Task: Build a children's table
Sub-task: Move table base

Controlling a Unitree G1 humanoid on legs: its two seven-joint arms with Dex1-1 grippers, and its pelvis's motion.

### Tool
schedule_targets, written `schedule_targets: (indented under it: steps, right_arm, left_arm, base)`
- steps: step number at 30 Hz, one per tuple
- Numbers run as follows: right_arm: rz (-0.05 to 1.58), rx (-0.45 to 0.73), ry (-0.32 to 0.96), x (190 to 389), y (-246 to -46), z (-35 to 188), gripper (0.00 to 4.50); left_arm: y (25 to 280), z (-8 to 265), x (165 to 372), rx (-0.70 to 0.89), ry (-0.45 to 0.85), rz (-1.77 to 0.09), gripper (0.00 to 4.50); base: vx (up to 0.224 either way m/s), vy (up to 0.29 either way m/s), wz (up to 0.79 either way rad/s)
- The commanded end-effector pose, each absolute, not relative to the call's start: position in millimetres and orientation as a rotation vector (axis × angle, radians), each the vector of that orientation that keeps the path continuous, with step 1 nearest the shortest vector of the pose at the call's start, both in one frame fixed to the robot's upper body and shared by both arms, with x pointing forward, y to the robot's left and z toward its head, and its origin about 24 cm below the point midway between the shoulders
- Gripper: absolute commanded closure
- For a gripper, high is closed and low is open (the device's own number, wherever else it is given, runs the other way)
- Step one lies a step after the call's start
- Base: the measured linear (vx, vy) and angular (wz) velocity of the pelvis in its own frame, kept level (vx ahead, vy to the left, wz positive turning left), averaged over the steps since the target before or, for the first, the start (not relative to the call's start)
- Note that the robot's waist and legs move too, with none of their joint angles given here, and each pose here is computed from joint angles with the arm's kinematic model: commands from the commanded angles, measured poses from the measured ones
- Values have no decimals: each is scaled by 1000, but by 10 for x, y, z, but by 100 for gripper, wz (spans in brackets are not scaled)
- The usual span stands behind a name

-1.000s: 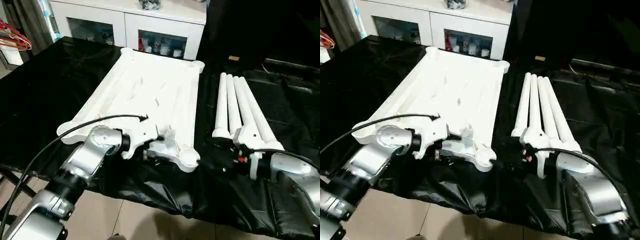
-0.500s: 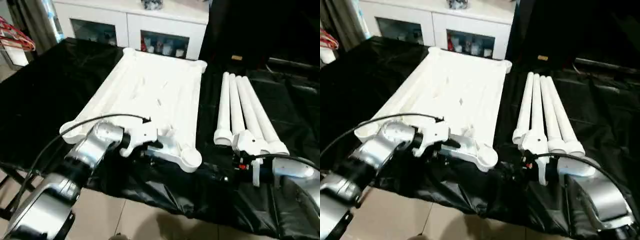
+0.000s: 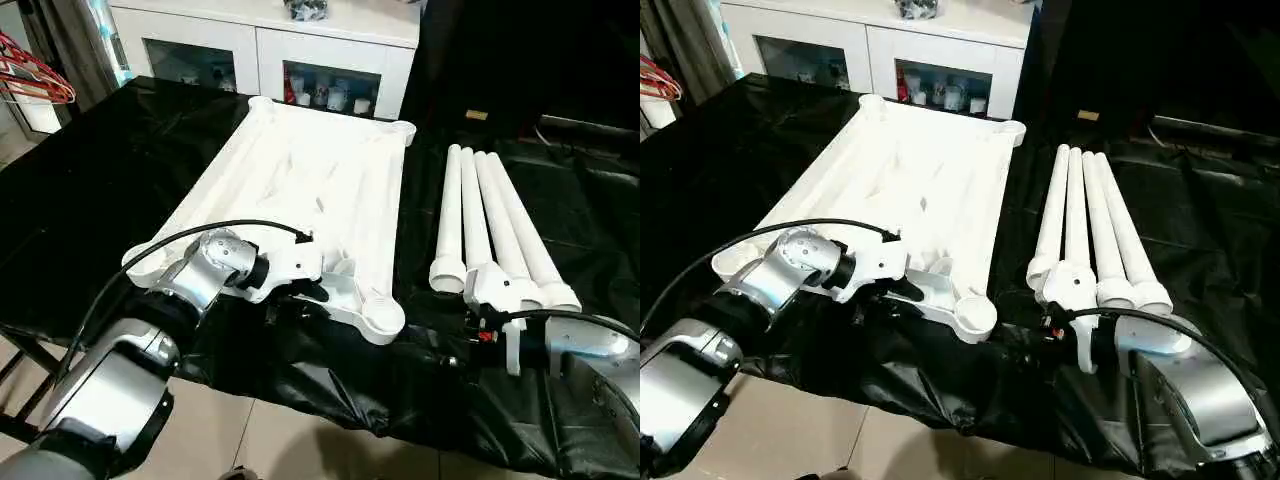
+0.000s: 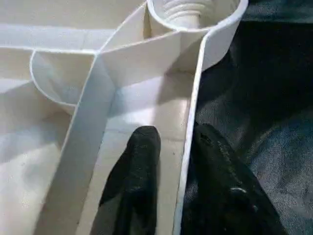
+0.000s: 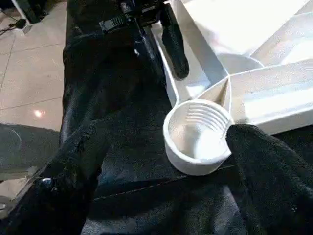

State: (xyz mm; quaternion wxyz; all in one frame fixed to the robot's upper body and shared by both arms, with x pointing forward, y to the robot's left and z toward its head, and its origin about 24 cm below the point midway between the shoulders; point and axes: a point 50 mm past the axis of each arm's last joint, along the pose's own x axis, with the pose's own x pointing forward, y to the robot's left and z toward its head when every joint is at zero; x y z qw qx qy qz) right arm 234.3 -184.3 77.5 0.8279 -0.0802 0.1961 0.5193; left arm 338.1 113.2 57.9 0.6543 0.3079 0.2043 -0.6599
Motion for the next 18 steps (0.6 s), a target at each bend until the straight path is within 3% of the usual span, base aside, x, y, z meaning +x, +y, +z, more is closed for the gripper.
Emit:
schedule_targets:
  steps: [1,10,18]
  right_arm:
    - [1107,-191,407,2332,-1822,813,23]
    - [1105,-195,407,2338,-1804,772,23]
    - [1091,-205,398,2353,-1808,775,23]
  left_arm:
    - [1101,634,3410,732,454,-1511,351]
    - [1084,590,3392,690,465,-1527,421]
    - [1008,561,3317,611,398,-1490,447]
  base:
    - [0,0,0]
    - [0,0,0]
    - [0,0,0]
